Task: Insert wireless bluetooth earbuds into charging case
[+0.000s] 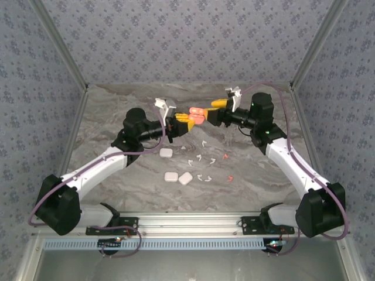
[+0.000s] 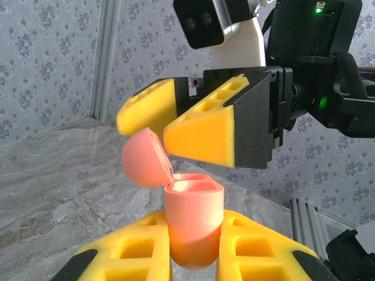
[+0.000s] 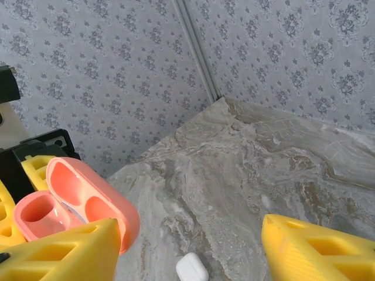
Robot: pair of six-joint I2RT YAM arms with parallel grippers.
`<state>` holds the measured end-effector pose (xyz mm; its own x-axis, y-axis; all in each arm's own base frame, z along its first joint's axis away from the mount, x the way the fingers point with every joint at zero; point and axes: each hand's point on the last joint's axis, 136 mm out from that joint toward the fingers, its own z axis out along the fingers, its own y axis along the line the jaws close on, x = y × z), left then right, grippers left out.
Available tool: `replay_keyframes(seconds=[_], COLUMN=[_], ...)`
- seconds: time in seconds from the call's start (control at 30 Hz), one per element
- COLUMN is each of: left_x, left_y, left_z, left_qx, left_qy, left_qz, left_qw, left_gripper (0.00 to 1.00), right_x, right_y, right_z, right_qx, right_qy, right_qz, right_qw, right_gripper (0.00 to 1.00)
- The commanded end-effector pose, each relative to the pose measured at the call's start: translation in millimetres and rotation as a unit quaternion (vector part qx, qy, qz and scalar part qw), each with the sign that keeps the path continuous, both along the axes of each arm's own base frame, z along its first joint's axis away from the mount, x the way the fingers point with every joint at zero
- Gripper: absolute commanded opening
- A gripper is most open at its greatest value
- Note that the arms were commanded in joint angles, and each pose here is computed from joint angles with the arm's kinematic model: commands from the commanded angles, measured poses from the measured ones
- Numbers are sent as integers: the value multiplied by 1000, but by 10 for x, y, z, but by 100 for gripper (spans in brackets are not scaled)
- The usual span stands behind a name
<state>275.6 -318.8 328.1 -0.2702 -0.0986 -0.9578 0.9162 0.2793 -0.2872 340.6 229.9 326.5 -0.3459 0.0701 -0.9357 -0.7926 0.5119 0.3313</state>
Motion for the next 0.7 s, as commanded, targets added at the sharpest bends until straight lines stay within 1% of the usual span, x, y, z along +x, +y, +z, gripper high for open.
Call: replay_keyframes(seconds=[0.0,0.1,0.17,0.27,0.33,0.4,0.43,0.5,0.6,0.67], left_x=[-44,-6,34,86,60,-4,-40,-126,-248,-308], left_y=[0,28,83,212,272,303,305,283,223,189], left_z=[197,130,84,52,81,127,127,124,137,156], left_qx=[-8,1,3,-11,-29,-46,-50,-47,-37,-33], left_qy=[-34,-31,-29,-39,-60,-90,-102,-127,-150,-158], left_qz=[-4,14,37,85,102,107,106,93,59,39], left_qw=[999,999,999,996,993,989,988,986,986,986], left_gripper=[0,0,0,0,0,0,0,0,0,0], right_x=[-33,-106,-150,-200,-219,-262,-288,-361,-519,-619], right_y=[-71,-197,-309,-516,-683,-852,-925,-1082,-1196,-1210], right_z=[198,232,177,-26,-286,-640,-805,-1202,-1653,-1868], right_qx=[15,12,-2,-37,-69,-107,-126,-169,-226,-265], right_qy=[-8,-4,14,63,116,181,210,274,344,367], right_qz=[-3,-20,-46,-101,-147,-189,-206,-240,-259,-260], right_qw=[1000,1000,999,992,980,959,947,916,874,853], right_gripper=[67,67,66,66,66,65,63,58,53,52])
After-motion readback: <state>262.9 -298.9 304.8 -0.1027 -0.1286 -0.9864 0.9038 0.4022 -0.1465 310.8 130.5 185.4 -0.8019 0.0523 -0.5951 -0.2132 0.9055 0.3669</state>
